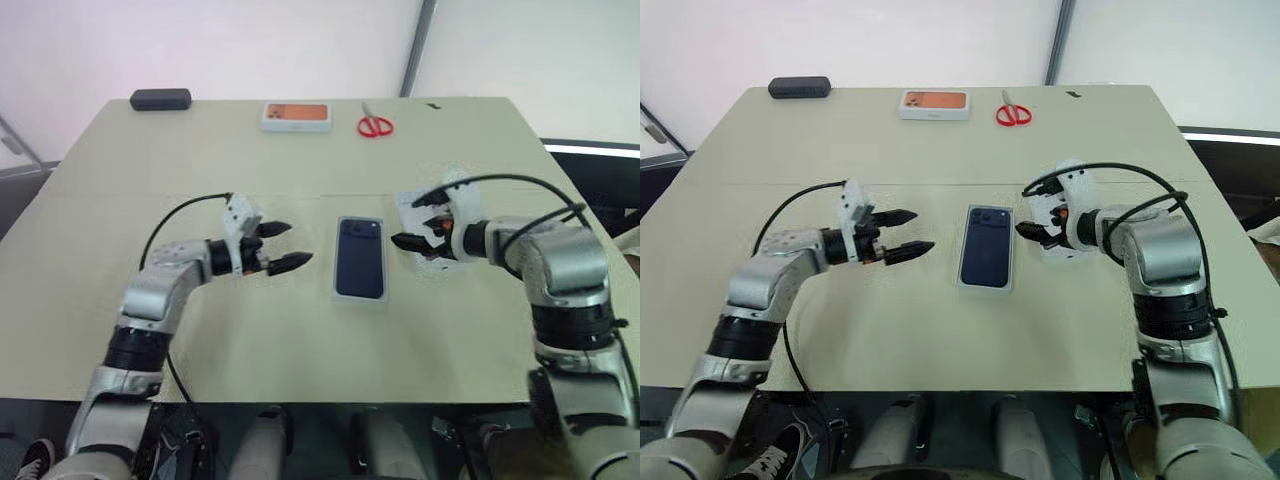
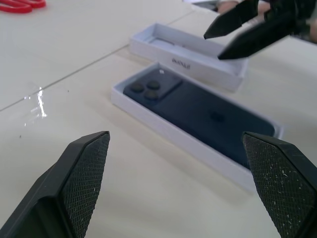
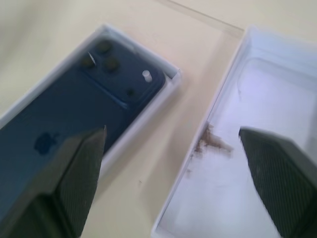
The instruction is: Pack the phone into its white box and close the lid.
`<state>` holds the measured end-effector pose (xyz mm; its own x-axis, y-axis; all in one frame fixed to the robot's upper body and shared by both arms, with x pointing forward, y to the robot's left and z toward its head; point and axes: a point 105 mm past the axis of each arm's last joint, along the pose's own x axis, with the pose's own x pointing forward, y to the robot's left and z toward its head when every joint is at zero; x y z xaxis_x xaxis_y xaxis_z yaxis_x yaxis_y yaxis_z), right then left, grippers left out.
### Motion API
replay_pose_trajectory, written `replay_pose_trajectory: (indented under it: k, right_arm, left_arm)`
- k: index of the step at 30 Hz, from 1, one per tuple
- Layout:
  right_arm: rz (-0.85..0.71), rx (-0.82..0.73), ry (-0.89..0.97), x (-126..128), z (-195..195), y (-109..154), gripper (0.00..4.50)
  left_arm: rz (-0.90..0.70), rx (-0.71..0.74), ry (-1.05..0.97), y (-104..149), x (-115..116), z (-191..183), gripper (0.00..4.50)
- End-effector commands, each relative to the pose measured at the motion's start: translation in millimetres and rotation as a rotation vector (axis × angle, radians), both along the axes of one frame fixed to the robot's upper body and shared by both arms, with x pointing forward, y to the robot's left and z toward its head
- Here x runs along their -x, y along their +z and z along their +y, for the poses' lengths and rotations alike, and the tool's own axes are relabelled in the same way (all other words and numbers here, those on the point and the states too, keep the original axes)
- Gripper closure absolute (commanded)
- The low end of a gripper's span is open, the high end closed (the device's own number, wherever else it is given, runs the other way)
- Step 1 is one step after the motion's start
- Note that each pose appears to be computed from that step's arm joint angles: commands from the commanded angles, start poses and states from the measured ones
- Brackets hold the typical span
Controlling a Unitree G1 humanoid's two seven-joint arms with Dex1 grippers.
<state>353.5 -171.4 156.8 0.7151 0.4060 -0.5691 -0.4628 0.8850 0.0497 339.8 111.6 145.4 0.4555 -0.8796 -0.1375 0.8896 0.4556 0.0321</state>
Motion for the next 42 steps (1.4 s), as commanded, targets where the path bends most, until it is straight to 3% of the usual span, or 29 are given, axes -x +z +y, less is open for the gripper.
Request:
replay_pose_trajectory:
  k: [1, 3, 7, 11, 21, 24, 27, 34, 42]
  right_arm:
    - [0.016, 0.02, -0.066, 1, 0, 7, 0.02]
    - [0.046, -0.005, -0.114, 1, 1, 4, 0.02]
    - [0.02, 0.118, -0.142, -2, 2, 3, 0.02]
    - [0.036, 0.16, -0.16, -2, 0, -5, 0.02]
    - [0.029, 0.179, -0.158, -7, 3, -9, 0.02]
    - [0.055, 0.189, -0.169, -5, 0, -21, 0.02]
    - [0.079, 0.183, -0.189, -4, -3, -30, 0.87]
    - [0.063, 0.221, -0.193, -6, -2, -32, 4.47]
    - [0.063, 0.074, -0.326, -22, 1, -21, 4.47]
  left_arm:
    - [-0.067, 0.021, -0.031, 13, 3, -2, 0.01]
    - [-0.089, 0.046, -0.027, 17, 3, -7, 0.01]
    - [-0.17, 0.209, -0.042, 40, 17, -5, 0.01]
    - [-0.197, 0.138, -0.043, 31, 24, 6, 0.01]
    - [-0.195, 0.152, -0.012, 29, 26, 5, 0.01]
    - [-0.199, 0.154, -0.007, 29, 26, 1, 0.01]
    - [-0.176, 0.205, 0.02, 34, 21, 2, 0.0]
    - [-0.161, 0.229, 0.036, 39, 15, 4, 0.0]
    - [-0.16, 0.226, 0.051, 39, 11, 5, 0.0]
